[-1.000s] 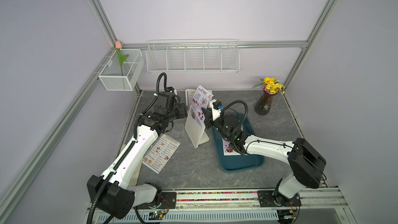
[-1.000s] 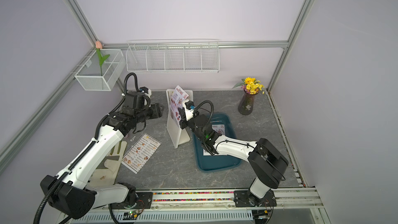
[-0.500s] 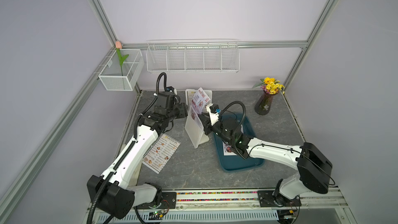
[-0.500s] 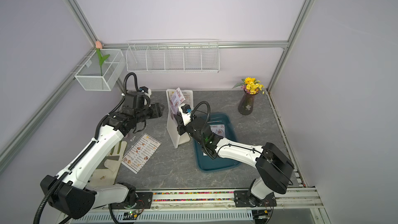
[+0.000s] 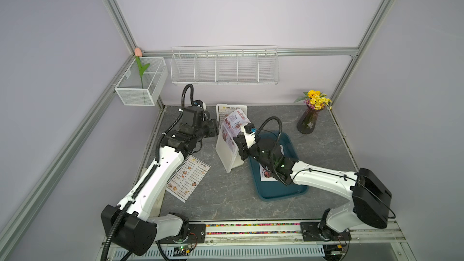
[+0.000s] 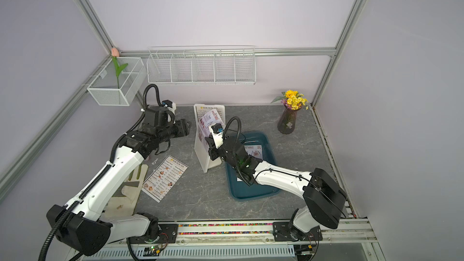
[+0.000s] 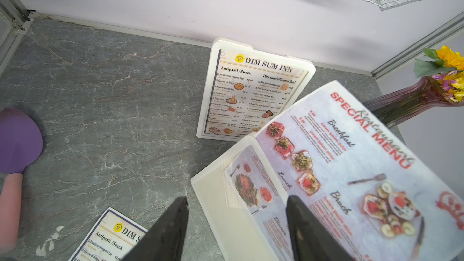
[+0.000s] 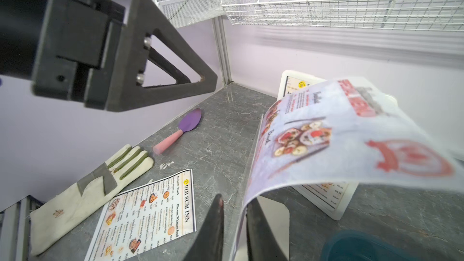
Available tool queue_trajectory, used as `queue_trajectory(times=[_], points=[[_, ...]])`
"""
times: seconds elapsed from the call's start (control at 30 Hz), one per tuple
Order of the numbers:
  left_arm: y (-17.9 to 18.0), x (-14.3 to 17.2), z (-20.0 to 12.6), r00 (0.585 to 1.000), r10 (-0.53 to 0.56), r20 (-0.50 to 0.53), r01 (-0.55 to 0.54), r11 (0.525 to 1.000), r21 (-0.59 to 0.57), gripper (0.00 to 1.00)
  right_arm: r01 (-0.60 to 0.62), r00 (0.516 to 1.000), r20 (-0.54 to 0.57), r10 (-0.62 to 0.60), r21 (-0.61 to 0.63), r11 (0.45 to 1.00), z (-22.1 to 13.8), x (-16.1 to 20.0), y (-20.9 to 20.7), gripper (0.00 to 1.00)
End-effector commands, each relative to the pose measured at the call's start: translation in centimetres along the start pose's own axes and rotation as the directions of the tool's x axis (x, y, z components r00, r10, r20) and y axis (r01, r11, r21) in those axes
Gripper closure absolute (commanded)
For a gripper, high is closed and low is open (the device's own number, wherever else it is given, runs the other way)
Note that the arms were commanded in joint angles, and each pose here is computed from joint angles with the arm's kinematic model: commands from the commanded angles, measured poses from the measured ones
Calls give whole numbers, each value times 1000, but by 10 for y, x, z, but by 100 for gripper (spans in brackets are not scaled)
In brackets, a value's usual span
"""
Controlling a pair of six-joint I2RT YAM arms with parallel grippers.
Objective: Replace the menus in the menu holders
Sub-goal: Insert the menu into the menu holder.
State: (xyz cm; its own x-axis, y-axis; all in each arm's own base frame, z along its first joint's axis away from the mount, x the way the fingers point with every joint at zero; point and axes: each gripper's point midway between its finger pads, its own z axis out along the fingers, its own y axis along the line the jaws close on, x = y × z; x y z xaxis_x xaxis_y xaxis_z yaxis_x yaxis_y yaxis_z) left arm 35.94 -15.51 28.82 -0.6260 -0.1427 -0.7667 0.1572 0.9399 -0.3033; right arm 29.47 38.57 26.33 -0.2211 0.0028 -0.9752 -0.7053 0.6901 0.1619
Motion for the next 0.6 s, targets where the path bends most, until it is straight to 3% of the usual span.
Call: queue_trajectory(times=[0.0, 0.17, 0.57], points=[[-2, -5, -6, 1000, -15, 23, 14, 1000, 10, 35, -17, 999, -38, 16, -33, 999, -10, 7, 10, 78], [-4, -6, -5, 1000, -16, 22, 16, 1000, 15, 35, -5, 1000, -30, 6, 46, 999, -14, -6, -16, 73], [-1, -4, -2, 1000, -12, 15, 12, 1000, -2, 35, -88, 996, -1, 88, -50, 995, 0, -32, -48, 57]])
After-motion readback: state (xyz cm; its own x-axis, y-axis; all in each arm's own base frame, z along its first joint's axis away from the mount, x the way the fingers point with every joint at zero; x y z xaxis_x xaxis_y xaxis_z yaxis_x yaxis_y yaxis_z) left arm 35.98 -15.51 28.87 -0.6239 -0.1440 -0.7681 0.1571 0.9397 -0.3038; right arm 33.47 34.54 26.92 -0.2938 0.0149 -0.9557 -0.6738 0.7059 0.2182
